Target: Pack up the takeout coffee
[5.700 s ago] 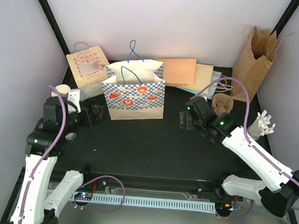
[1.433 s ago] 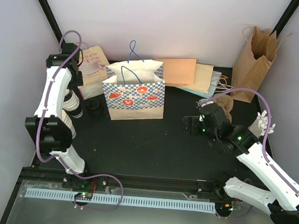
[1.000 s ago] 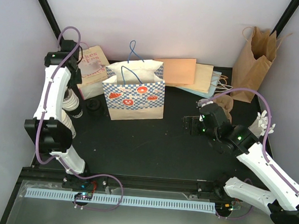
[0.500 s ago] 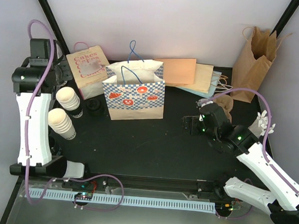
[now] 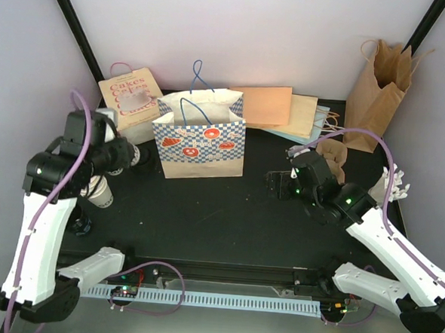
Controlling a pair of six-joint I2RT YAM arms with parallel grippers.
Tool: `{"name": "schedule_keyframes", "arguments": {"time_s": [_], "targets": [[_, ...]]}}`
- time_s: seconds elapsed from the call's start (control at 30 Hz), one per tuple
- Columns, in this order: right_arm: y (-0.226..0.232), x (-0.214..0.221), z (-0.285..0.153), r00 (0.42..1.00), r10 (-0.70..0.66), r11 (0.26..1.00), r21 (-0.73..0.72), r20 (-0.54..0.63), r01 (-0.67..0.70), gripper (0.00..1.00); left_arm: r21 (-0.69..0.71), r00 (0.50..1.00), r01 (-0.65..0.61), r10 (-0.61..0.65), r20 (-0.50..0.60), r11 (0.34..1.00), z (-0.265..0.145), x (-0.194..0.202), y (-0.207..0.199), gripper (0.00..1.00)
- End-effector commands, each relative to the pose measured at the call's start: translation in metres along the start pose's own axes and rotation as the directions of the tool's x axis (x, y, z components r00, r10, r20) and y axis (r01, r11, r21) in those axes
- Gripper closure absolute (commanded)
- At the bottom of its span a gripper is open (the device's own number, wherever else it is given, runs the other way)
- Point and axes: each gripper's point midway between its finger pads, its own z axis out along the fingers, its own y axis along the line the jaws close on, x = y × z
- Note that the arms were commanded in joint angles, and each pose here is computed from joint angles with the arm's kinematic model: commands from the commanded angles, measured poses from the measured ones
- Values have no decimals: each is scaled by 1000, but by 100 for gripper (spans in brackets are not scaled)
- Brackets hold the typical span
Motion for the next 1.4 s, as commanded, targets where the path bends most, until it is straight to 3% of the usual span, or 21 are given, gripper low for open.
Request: {"name": "schedule_keyframes", "arguments": {"time_s": [0.0, 0.17, 0.3, 0.53, 0.7, 0.97, 1.23, 1.37], "targets": [[0, 2, 6, 999, 36, 999, -5, -2, -36, 5, 135, 990, 79, -61, -128, 988, 17, 43, -27, 99], [-5, 8, 10, 998, 56, 998, 16, -12, -56, 5, 192, 965, 73, -21, -261, 979, 33, 87, -54, 99], [-9, 11, 10, 998, 66, 997, 30, -14, -65, 5, 214, 954, 35, 31, -297, 976, 33, 111, -67, 98], [-19, 18, 10, 996, 89, 994, 66, -10, -88, 5, 394, 957, -9, 122, -264, 919, 41, 142, -128, 98], [-35, 24, 11, 994, 105, 982, 157, -20, -101, 5, 406, 946, -159, 256, -197, 900, 54, 153, -175, 99], [-56, 30, 2, 992, 124, 961, 251, -13, -117, 5, 392, 861, -378, 474, -186, 839, 85, 176, -233, 99], [-71, 39, 3, 985, 166, 935, 325, -39, -144, 4, 393, 779, -437, 559, -284, 809, 110, 205, -259, 98], [-78, 44, 6, 978, 201, 923, 346, -52, -171, 4, 413, 766, -445, 576, -285, 795, 114, 218, -268, 97]]}}
